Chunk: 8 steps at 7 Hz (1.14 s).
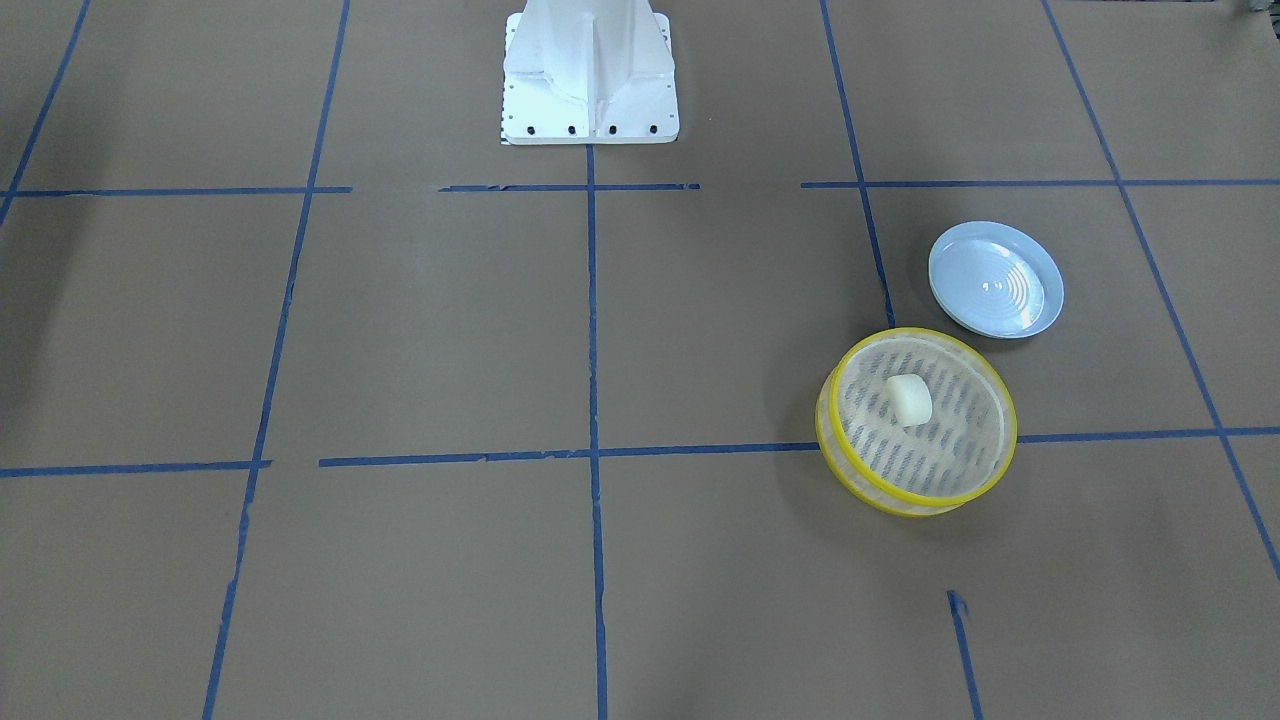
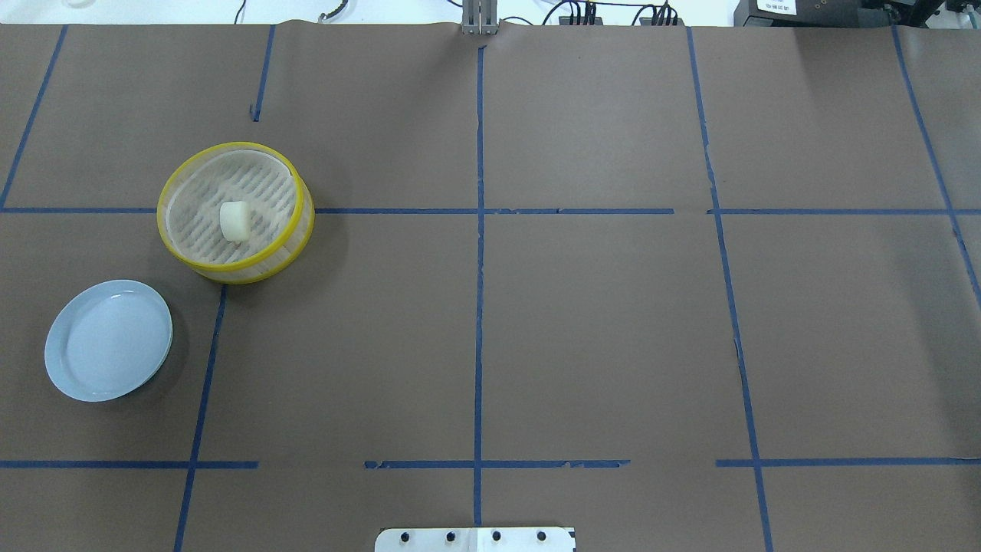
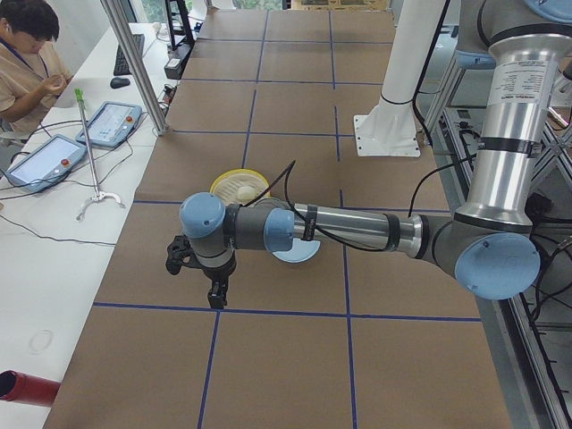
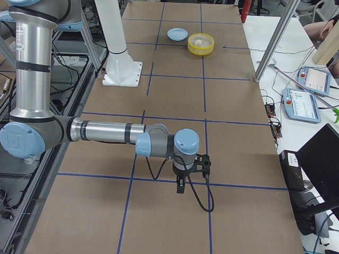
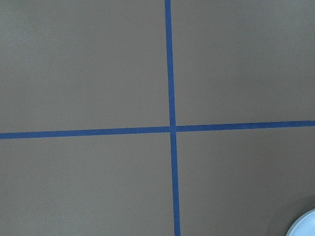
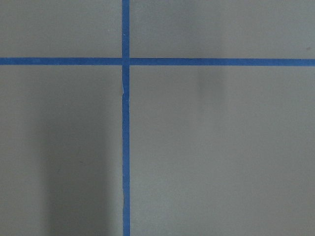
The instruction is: Place bun in steamer
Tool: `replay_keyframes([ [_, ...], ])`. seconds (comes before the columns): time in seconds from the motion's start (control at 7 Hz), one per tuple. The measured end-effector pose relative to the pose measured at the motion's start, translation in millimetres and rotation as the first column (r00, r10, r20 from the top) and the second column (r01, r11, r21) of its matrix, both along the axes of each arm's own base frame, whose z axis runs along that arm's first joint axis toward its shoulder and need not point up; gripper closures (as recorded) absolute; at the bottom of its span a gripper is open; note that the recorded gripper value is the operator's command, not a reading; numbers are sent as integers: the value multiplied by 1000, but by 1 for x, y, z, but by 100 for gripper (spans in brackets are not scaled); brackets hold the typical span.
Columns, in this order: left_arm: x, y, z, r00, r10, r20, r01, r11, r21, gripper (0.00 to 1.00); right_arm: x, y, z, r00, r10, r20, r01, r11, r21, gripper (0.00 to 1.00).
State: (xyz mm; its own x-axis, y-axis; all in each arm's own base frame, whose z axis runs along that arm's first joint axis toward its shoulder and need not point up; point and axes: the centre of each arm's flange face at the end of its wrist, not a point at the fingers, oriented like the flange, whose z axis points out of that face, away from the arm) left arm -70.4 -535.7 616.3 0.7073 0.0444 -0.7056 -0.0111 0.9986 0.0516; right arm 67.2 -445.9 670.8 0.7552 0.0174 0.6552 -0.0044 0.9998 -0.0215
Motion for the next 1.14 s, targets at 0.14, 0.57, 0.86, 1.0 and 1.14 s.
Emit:
replay_keyframes([
  [0.14, 1, 3, 10, 1000, 3, 1, -3, 1000, -18, 0, 0, 0, 0, 1000, 0, 0, 0, 1000, 0, 0],
  [0.57, 1, 16, 26, 1000, 6, 1, -6, 999, -50, 0, 0, 0, 0, 1000, 0, 0, 0, 1000, 0, 0],
  [0.86, -1, 18, 24, 1000, 4, 1, -4, 998, -70, 0, 0, 0, 0, 1000, 0, 0, 0, 1000, 0, 0],
  [1.0, -2, 20, 23, 1000, 11, 0, -11, 997, -83, 0, 0, 0, 0, 1000, 0, 0, 0, 1000, 0, 0],
  [1.14, -2, 21, 23, 999, 34, -2, -34, 997, -74, 0, 0, 0, 0, 1000, 0, 0, 0, 1000, 0, 0],
])
